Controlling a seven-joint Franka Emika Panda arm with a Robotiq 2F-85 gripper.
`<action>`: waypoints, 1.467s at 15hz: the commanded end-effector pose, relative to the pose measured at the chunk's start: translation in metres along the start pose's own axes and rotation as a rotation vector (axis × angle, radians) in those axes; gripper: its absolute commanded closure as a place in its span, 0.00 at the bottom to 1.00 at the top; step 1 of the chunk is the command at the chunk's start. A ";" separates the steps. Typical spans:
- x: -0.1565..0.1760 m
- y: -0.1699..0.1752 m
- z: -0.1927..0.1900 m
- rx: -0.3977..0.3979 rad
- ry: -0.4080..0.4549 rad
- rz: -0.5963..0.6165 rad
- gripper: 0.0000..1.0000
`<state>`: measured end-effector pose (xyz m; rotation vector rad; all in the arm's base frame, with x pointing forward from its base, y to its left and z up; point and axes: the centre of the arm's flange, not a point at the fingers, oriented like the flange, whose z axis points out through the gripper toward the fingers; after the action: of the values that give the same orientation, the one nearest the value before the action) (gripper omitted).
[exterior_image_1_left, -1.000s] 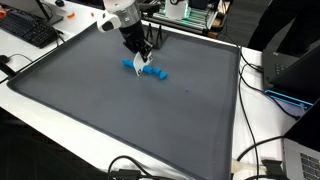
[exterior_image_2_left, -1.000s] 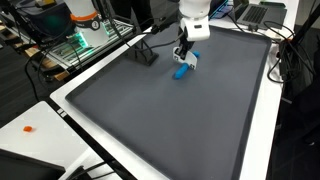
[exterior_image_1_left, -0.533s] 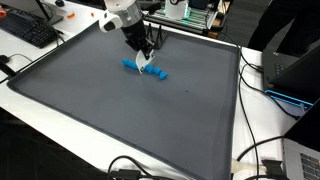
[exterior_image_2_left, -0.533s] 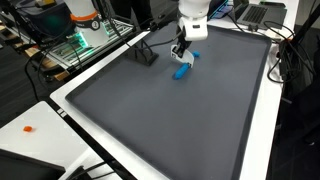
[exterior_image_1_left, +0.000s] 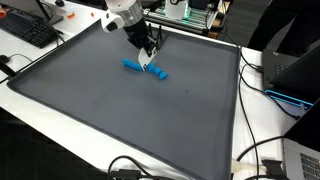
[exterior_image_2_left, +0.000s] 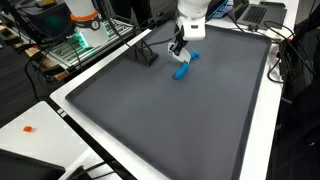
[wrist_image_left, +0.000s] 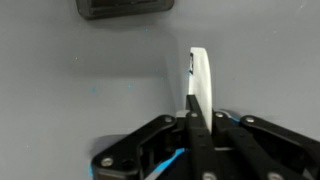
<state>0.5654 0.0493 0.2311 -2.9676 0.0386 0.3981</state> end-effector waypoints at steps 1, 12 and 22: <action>-0.011 0.000 0.004 -0.003 -0.060 0.004 0.99; -0.011 0.003 -0.040 -0.021 0.020 -0.040 0.99; 0.010 0.013 -0.048 -0.105 0.103 -0.101 0.99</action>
<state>0.5835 0.0345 0.2791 -3.0509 -0.0960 0.2802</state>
